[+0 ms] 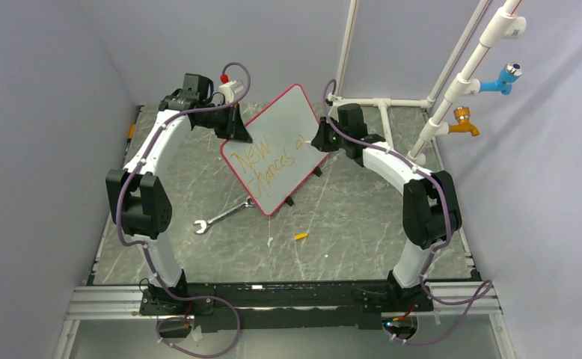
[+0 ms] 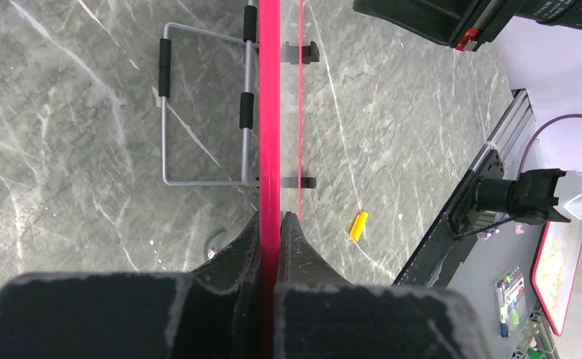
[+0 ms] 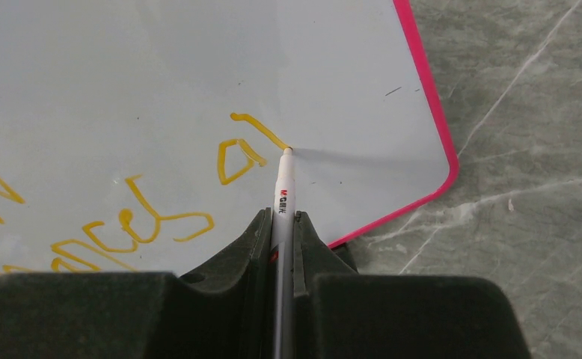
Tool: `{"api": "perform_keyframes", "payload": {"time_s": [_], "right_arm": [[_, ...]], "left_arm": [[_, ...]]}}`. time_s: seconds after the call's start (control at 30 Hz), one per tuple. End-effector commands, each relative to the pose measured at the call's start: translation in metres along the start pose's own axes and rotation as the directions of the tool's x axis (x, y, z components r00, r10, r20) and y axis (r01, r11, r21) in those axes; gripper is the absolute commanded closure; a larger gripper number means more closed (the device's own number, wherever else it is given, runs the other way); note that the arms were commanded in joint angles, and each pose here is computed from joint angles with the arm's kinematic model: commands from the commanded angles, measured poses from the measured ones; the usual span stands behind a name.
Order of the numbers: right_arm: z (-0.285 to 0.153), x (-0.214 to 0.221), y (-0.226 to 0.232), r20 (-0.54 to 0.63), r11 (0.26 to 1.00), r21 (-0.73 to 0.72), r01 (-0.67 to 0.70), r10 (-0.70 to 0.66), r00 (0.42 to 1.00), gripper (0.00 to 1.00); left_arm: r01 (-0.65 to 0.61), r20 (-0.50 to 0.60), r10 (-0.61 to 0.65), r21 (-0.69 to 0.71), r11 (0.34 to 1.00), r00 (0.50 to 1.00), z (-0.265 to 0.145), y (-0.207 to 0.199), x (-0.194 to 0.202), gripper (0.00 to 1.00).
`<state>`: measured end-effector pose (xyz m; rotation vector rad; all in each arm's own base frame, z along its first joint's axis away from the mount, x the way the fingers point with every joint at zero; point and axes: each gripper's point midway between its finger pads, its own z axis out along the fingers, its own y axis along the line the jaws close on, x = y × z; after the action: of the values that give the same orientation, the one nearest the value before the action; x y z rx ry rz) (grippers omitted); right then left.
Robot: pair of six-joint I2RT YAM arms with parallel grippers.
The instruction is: Write a sentence on the whiteboard
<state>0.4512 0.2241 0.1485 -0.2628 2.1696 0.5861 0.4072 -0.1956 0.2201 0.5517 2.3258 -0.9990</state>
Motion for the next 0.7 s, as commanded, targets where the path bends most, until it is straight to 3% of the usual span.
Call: {"api": "perform_keyframes", "payload": {"time_s": [0.0,0.33,0.67], "right_arm": [[0.007,-0.011,0.007,0.024,1.0,-0.011,0.006,-0.006,1.0,1.0],[0.005,-0.057,0.02,0.097,0.999,-0.035,0.023,-0.02,0.995,1.0],[0.01,-0.036,0.01,0.058,1.0,-0.009,0.011,-0.01,0.998,1.0]], "left_arm": [[-0.102,-0.056,0.097,-0.086,0.991,0.994,0.004,0.017,0.014,1.0],[-0.1,-0.055,0.096,-0.083,0.991,0.994,0.004,0.016,0.014,1.0],[-0.101,-0.053,0.097,-0.08,0.992,0.994,0.004,0.016,0.014,1.0]]}}
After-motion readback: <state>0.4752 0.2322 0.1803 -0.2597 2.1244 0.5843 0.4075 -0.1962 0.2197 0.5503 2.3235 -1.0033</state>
